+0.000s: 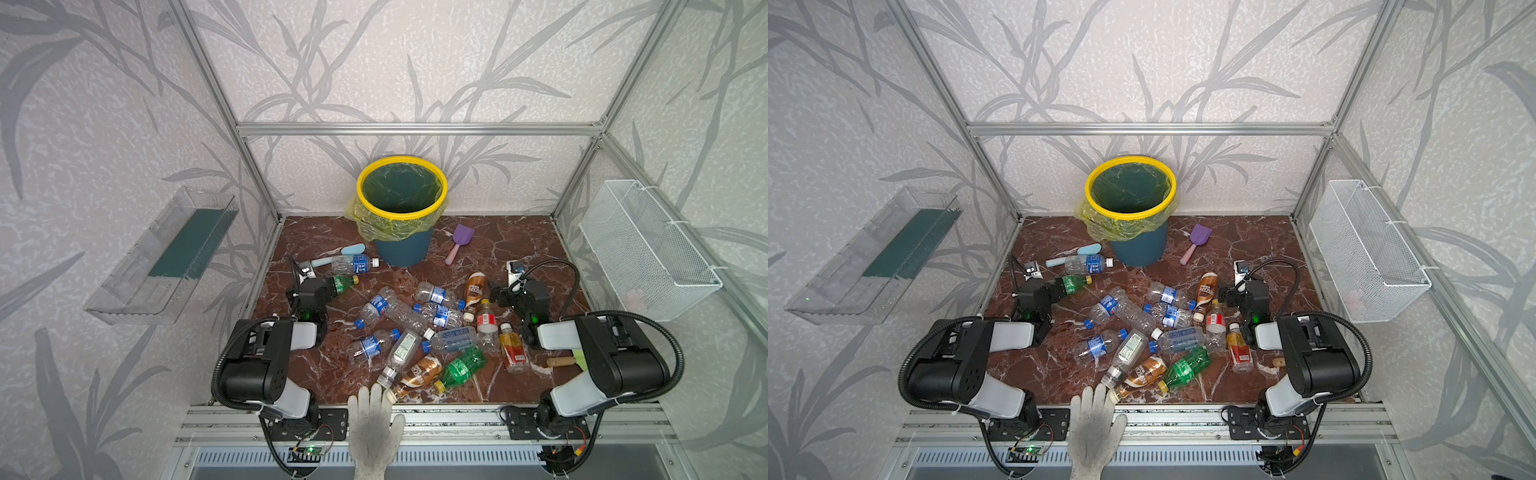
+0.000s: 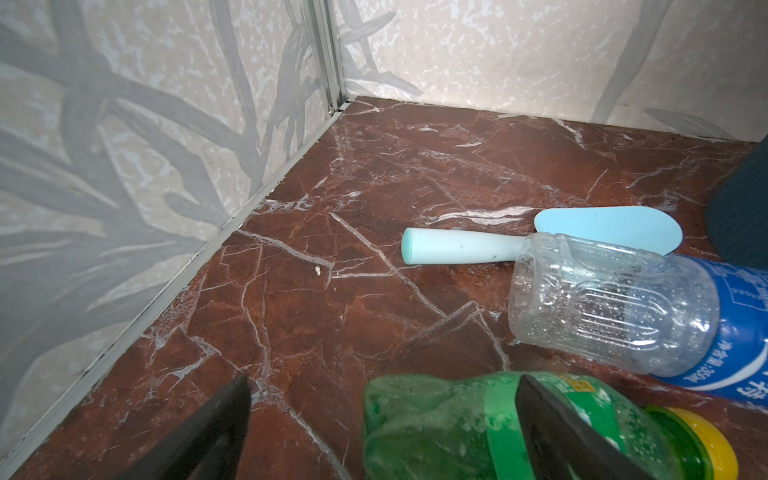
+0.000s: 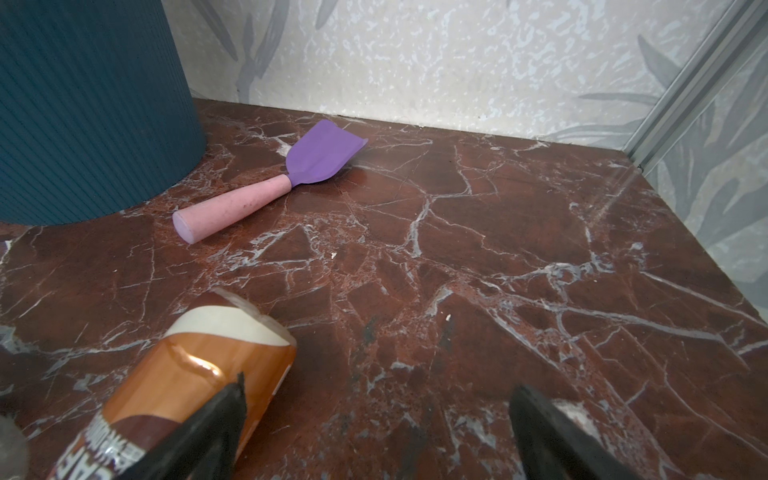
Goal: Throw the plastic bottles in the bin
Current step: 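Grasp the amber tea bottle with the right gripper while left arm moves over pile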
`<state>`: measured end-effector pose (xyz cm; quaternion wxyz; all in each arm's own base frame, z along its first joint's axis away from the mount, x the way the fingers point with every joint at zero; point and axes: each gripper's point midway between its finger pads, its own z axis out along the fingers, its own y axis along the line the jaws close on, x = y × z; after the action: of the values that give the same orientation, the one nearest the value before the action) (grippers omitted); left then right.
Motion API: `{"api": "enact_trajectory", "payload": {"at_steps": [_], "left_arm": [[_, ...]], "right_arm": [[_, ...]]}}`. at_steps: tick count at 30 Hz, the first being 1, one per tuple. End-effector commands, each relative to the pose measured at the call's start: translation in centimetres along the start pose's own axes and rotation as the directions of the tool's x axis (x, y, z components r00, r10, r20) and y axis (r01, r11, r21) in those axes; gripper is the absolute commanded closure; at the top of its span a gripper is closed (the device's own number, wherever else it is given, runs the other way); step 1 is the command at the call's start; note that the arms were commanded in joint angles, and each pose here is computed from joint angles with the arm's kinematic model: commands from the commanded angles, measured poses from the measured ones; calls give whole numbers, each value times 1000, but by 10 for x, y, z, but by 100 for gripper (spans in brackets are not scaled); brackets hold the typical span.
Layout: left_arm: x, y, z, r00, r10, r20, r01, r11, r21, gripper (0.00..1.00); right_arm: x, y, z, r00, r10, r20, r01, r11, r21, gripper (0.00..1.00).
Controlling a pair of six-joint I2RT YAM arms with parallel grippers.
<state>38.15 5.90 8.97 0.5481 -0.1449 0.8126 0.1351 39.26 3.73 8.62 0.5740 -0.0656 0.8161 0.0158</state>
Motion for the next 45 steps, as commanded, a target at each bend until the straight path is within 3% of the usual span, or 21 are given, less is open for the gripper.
{"api": "enact_trajectory", "payload": {"at_steps": [1, 3, 5, 7, 10, 12, 14, 17, 19, 21, 26, 30, 35, 39, 45], "left_arm": [[-9, 0, 0, 1000, 1, 31, -1, 1000, 2, 4], [-20, 4, -4, 999, -8, 41, 9, 1000, -18, 6], [-35, 13, -9, 1000, -12, -29, 9, 997, -76, 6], [-55, 33, -19, 993, -76, -88, 57, 978, -200, 6], [-86, 46, -41, 985, -154, -83, 128, 959, -254, 10], [-101, 47, -59, 975, -197, -99, 170, 958, -233, 12], [-113, 49, -81, 957, -267, -116, 239, 948, -209, 13], [-122, 32, -113, 929, -311, -199, 303, 950, -71, 14], [-120, 19, -133, 907, -325, -268, 344, 939, 26, 16], [-113, 10, -151, 885, -320, -339, 368, 926, 84, 19], [-73, -8, -188, 804, -284, -522, 420, 894, 160, 22], [-41, -20, -205, 748, -259, -611, 452, 873, 183, 23], [-23, -29, -213, 725, -222, -652, 444, 874, 196, 23], [-16, -33, -213, 720, -196, -666, 421, 886, 195, 23], [-16, -37, -212, 719, -190, -669, 421, 885, 201, 22]], "right_arm": [[-12, -9, 0, 999, 27, 27, -28, 999, 33, 1], [-24, -21, -9, 999, 50, 20, -52, 994, 100, 1], [-44, -30, -20, 996, 83, 10, -84, 986, 145, 3], [-66, -48, -40, 972, 237, -5, -229, 943, 242, 4], [-88, -51, -67, 916, 395, -68, -362, 887, 287, 5], [-100, -44, -79, 886, 454, -94, -417, 870, 263, 7], [-100, -37, -94, 817, 560, -134, -514, 814, 270, 11], [-94, -21, -113, 740, 620, -262, -558, 783, 275, 19], [-78, -11, -132, 679, 637, -363, -552, 770, 318, 22], [-64, -5, -150, 648, 628, -430, -522, 778, 349, 23], [-26, 8, -196, 604, 572, -555, -426, 820, 382, 24], [5, 15, -215, 554, 564, -612, -383, 826, 414, 23], [37, 22, -220, 497, 548, -672, -351, 836, 422, 21], [46, 30, -215, 481, 527, -701, -327, 849, 414, 20], [70, 34, -210, 421, 519, -744, -289, 854, 433, 20]]}}
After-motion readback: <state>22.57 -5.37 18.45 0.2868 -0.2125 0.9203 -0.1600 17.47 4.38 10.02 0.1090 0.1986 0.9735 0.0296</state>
